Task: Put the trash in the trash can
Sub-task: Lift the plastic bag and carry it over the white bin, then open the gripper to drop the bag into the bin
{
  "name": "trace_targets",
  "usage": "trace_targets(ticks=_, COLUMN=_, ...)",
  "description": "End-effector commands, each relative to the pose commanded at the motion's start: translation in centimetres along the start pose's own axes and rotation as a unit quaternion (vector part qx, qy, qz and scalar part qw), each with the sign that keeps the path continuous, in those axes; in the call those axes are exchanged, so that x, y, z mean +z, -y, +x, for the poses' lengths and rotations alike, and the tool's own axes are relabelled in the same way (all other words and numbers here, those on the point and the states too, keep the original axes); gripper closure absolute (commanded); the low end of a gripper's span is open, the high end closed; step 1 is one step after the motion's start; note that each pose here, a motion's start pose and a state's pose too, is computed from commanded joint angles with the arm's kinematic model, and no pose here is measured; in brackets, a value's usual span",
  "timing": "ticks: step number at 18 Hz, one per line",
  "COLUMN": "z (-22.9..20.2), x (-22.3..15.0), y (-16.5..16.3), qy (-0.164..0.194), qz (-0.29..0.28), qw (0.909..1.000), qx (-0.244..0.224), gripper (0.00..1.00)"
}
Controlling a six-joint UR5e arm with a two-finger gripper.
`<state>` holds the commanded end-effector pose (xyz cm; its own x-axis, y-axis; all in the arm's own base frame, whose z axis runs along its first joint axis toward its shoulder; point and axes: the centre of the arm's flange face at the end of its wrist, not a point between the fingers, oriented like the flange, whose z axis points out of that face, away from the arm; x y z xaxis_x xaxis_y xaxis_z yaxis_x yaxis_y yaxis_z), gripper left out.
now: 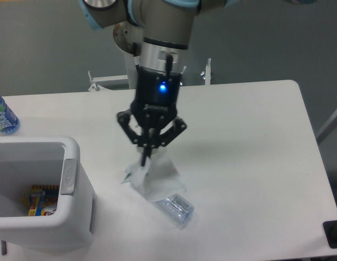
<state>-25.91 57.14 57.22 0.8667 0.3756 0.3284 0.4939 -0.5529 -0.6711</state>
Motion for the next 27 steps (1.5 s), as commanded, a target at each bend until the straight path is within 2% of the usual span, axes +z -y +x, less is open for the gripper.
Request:
trace_targets(ticks=5, z=8.9, x=2.1, y=-3.1, qy=-0.048, qz=-0.031, qw=0.9976, qx=0.04, gripper=1.0)
trace_targets(ticks=12, z=13.5, x=5.8, y=-5.8, qy=-0.076, qz=-0.066, qw=0.9928, qx=0.065, gripper=0.99)
trace_targets(ticks=13, z=13.4, x=6.2, y=-5.9, qy=-0.077, qz=-0.069, qw=0.9926, qx=0.064, gripper=0.9)
trace_targets(ticks=14, z=13.6, x=6.3, y=-5.9, qy=-0.078, qz=-0.07, qw=0.9924, qx=0.065, gripper=0.77)
trace_targets(ticks=16, z=13.6, x=6.5, y=-5.9, qy=-0.078, qz=-0.07, qw=0.9921, qx=0.069, gripper=0.29)
trace_targets(ticks=19, z=13.8, x=6.1, y=-5.5, qy=-0.078, qz=-0.065, qw=0.9924, qx=0.07, gripper=0.01)
trace_targets(ticks=22, z=13.1, x=5.5, y=-5.0, qy=-0.074, qz=-0.059, qw=0.9935, qx=0.064, gripper=0.0)
trace_targets(ticks=27, z=8.8, x=5.1, y=-3.6, qy=-0.047, qz=-0.05, qw=0.9969, qx=0.037, gripper=0.0)
